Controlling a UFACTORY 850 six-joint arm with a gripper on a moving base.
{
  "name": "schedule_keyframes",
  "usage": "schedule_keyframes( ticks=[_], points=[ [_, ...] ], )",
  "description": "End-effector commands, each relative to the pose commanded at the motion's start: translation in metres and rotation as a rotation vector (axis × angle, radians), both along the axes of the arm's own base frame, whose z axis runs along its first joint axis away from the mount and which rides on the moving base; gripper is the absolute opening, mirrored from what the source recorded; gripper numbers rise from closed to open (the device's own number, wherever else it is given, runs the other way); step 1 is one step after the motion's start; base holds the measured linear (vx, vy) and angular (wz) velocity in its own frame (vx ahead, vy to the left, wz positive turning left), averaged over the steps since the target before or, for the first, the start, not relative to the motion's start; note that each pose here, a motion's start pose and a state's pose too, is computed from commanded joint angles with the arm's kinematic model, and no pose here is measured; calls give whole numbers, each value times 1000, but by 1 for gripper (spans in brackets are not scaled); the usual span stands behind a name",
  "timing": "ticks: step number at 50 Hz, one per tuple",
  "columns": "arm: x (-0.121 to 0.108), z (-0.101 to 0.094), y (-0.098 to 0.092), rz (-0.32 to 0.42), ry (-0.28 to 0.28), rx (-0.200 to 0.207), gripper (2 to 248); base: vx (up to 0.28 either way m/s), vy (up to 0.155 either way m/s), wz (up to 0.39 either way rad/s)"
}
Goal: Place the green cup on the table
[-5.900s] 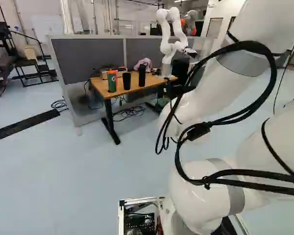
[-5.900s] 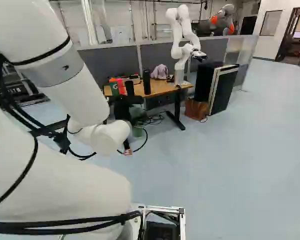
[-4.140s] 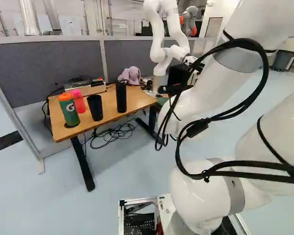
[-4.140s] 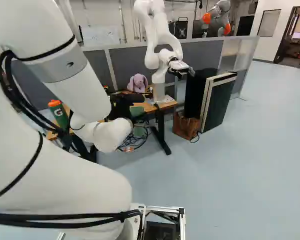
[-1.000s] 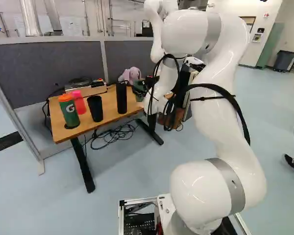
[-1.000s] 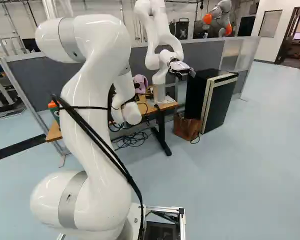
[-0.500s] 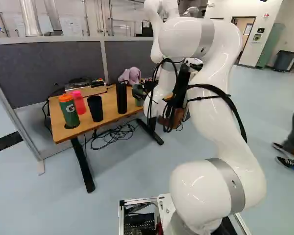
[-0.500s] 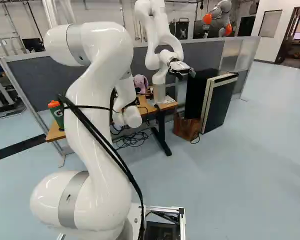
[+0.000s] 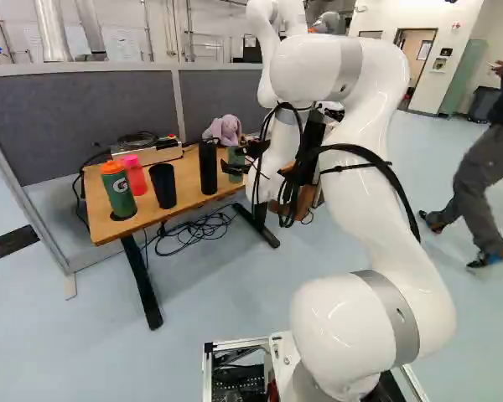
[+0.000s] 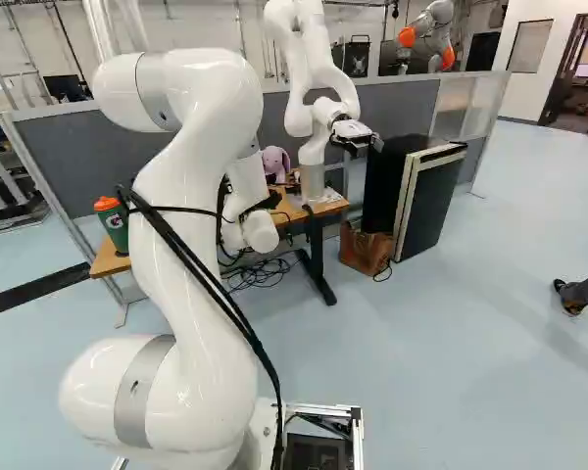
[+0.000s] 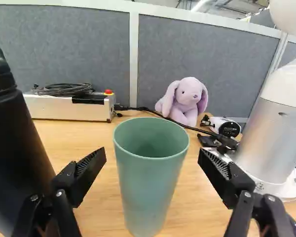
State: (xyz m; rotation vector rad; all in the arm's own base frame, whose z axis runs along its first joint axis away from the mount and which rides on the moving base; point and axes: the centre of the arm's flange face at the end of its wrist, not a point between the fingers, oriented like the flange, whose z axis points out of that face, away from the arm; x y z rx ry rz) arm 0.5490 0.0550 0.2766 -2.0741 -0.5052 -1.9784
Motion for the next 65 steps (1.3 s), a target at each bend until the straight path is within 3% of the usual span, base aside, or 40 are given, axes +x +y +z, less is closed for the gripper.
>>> schedule_keyframes(
  ticks=[1, 17, 37, 65],
  points=[
    [0, 0, 0, 0, 0, 0, 247, 0, 0, 0],
    [-8, 9, 0, 1, -4, 0, 247, 0, 0, 0],
    [-48, 36, 1, 7, -9, 0, 247, 0, 0, 0],
    [-106, 46, -2, 5, 26, -1, 247, 0, 0, 0]
  ],
)
